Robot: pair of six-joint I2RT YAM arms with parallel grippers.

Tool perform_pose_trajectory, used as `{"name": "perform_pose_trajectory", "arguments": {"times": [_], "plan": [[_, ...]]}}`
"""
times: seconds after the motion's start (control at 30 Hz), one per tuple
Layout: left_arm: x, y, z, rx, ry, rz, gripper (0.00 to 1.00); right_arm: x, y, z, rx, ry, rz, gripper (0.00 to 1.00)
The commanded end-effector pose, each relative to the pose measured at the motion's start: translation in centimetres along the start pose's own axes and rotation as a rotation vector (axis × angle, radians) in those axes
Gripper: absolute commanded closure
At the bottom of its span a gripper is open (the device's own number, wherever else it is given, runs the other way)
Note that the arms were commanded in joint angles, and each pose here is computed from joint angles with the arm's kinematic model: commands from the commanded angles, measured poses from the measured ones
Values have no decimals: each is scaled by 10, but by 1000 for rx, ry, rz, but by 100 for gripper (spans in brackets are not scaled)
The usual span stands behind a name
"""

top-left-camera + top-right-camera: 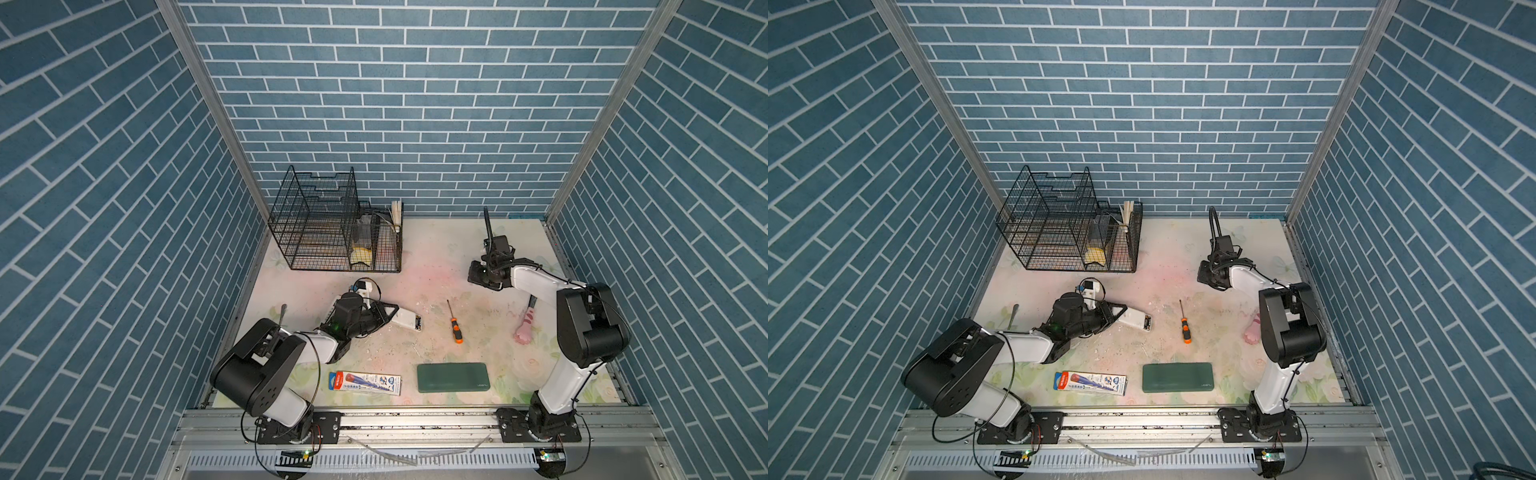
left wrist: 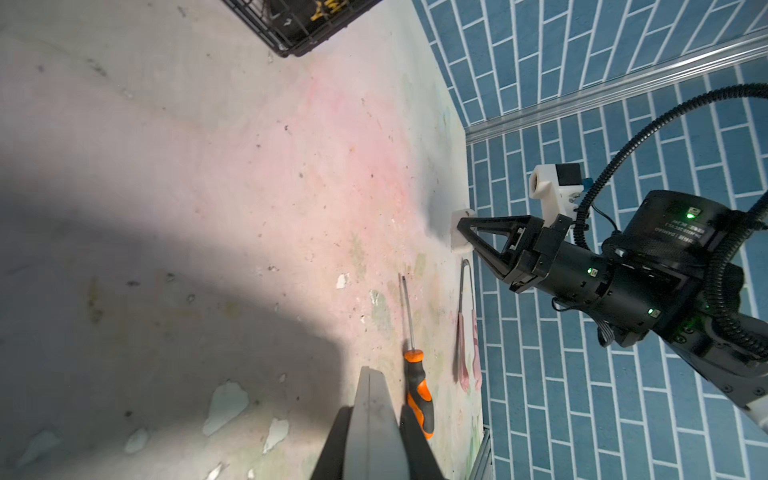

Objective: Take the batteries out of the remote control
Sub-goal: 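Carry the cover away with the right gripper while the left lowers the remote, then release the cover onto the table while the left gripper lays the remote down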

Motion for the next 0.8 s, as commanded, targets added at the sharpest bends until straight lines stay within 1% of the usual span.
{"name": "perform_pose_trajectory", "arguments": {"times": [0.0, 0.2, 0.53, 0.77], "plan": [[0, 0, -1, 28, 20, -27, 100, 4, -16, 1, -41, 62, -33, 100], [-2, 2, 2, 35, -3, -27, 100, 20, -13, -5, -40, 107, -6, 100], [-8, 5, 5, 60, -52, -9, 88, 34, -9, -7, -35, 105, 27, 99], [-13, 12, 13, 57, -76, 1, 84, 38, -8, -4, -38, 92, 42, 95]]}}
Point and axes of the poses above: each gripper's point midway between its finger pads, its own x axis out along the fingers, its own z axis along the line the jaws close on, y = z × x, the point moved 8 cm from there along -x, back along the fingers, and after that the axes turned 6 degrees about x, right-handed, at the moved point
